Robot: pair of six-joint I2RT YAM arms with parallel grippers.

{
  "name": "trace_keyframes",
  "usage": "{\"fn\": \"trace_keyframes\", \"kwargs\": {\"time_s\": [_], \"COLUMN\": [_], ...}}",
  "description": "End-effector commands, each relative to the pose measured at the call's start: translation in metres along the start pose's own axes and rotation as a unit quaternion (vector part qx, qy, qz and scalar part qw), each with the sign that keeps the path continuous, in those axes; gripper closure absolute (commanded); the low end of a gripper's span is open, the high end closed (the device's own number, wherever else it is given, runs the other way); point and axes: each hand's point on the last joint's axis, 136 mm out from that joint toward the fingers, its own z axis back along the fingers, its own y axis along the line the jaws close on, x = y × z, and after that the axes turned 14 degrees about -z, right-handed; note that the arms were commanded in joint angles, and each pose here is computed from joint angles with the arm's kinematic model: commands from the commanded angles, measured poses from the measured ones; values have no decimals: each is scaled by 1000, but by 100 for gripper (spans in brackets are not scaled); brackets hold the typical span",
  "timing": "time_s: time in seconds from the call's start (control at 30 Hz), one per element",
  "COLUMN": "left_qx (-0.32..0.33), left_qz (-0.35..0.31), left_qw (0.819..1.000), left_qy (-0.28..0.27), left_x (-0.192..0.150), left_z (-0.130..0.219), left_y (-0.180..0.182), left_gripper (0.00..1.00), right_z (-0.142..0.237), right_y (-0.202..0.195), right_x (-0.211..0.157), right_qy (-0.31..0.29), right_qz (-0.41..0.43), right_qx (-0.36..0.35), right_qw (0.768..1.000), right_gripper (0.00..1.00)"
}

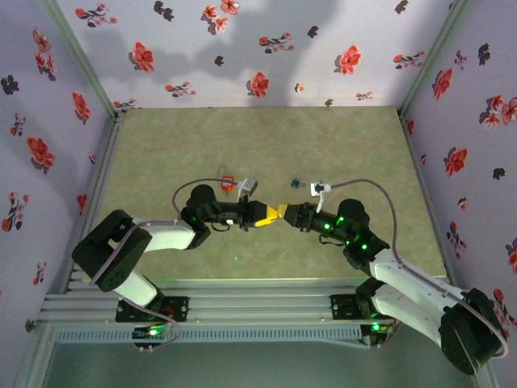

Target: Lock with the key

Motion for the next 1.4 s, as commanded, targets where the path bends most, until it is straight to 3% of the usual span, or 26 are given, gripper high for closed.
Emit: {"fn": "trace_keyframes", "kwargs": {"time_s": [0.0,0.6,0.8,1.23,1.3,1.37], "left_qx": [-22,-18,-19,-19,-19,-20], "left_qz": [-39,-39,-40,-42,-43,-44], "left_qw": [999,999,999,999,999,999], "left_qy": [18,8,8,9,10,9], "left_x": [-7,-1,0,0,0,0], "left_z": [-1,-2,-2,-2,-2,-2], "left_y": [-17,-16,-17,-17,-18,-18], "left_gripper": [100,100,100,100,100,100], "right_z": [2,6,5,4,3,3], "right_y": [9,35,27,21,20,18], "right_x": [13,-14,-15,-14,-14,-14], "right_qy": [-24,46,45,44,44,42], "right_qz": [-1,-2,-2,-6,-8,-13], "right_qx": [8,85,67,50,48,44], "right_qw": [1000,995,997,998,998,998], "right_gripper": [67,67,68,82,97,100]}}
